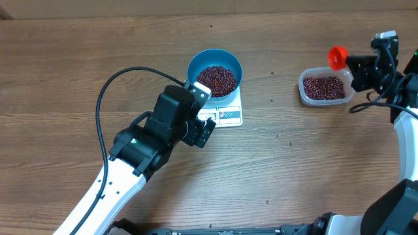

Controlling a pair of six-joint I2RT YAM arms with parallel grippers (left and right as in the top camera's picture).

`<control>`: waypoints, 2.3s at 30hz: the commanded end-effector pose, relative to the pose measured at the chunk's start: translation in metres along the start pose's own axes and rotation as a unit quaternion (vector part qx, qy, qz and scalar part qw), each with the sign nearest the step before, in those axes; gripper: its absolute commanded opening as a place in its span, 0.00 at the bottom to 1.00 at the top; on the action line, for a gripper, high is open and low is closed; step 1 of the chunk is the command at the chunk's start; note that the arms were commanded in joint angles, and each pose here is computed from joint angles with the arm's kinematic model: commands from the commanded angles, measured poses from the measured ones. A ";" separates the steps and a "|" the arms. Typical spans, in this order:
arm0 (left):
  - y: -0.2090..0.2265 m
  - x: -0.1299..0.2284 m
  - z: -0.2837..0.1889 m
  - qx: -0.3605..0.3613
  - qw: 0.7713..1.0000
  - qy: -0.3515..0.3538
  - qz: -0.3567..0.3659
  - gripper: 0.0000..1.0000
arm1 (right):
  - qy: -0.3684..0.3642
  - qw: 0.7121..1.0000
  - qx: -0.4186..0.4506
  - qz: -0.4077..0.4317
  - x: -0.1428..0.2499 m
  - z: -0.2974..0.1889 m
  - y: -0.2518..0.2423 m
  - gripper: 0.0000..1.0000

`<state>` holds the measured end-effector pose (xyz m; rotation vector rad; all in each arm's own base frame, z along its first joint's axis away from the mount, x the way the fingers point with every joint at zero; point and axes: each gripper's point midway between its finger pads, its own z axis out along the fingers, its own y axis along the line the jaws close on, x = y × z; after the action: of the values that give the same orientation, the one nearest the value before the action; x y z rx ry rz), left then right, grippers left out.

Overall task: Scoop item into bowl and weigh 150g on scale
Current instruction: 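Move the red scoop with the right gripper back to the bean tub, then lower the scoop into the tub and release it with the right gripper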

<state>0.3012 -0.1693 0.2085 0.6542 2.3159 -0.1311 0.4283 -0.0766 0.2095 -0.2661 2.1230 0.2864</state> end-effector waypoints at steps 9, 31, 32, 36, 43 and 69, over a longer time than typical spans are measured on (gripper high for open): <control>0.000 -0.001 -0.002 0.004 1.000 -0.005 -0.008 1.00 | 0.153 0.958 0.183 -0.157 0.024 0.001 -0.014 0.04; 0.000 -0.001 -0.002 0.004 1.000 -0.005 -0.008 1.00 | 0.118 0.888 0.166 0.412 0.075 0.043 -0.006 0.04; 0.000 -0.001 -0.002 0.004 1.000 -0.005 -0.008 0.99 | 0.125 0.881 0.162 0.427 0.080 0.046 -0.005 0.06; 0.000 -0.001 -0.002 0.004 1.000 -0.005 -0.008 1.00 | 0.145 0.874 0.158 0.436 0.091 0.050 -0.001 0.18; 0.000 -0.001 -0.002 0.004 1.000 -0.005 -0.008 1.00 | 0.177 0.882 0.156 0.409 0.102 0.044 0.004 0.61; 0.000 -0.001 -0.002 0.004 1.000 -0.005 -0.008 0.99 | 0.184 0.949 0.203 0.159 0.038 -0.060 0.013 1.00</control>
<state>0.3011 -0.1693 0.2084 0.6544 2.3162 -0.1309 0.3564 -0.0785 0.1844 0.3551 2.5951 0.0553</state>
